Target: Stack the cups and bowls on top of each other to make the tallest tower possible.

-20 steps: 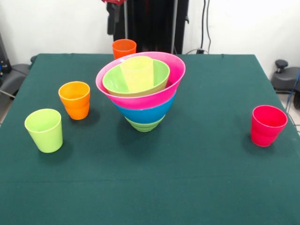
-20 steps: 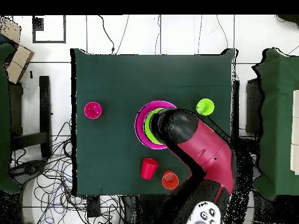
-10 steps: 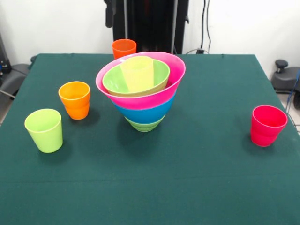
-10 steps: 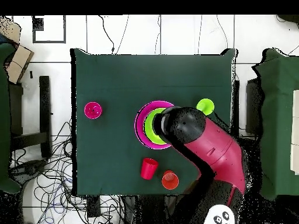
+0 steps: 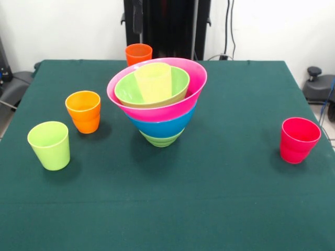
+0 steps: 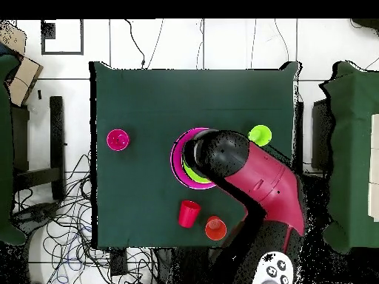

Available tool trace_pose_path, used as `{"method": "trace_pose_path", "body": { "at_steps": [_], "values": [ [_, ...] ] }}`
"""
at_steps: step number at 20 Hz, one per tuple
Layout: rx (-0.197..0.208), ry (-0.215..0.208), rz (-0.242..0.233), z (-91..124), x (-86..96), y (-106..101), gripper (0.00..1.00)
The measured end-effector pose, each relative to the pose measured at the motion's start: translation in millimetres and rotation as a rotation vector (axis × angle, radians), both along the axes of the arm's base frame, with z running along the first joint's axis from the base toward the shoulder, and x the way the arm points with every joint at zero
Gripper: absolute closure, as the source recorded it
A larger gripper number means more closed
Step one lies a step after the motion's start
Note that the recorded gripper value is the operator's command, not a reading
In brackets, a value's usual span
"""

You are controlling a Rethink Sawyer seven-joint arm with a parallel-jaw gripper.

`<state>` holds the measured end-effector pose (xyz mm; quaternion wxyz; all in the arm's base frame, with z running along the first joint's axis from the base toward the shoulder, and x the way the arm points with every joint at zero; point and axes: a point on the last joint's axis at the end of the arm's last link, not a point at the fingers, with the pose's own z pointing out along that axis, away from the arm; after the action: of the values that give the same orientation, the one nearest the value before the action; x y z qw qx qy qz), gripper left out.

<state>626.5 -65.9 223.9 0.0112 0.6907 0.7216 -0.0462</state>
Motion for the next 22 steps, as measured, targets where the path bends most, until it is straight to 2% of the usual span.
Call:
{"method": "trace_pose_path", "body": {
  "at_steps": [6, 14, 22],
  "values": [
    [0.002, -0.005, 0.034, 1, 11.9, -1, 0.0],
    [-0.001, -0.033, 0.082, 6, 30.9, 9, 0.0],
    [-0.015, -0.054, 0.101, 9, 47.0, 9, 0.0]
  ]
}}
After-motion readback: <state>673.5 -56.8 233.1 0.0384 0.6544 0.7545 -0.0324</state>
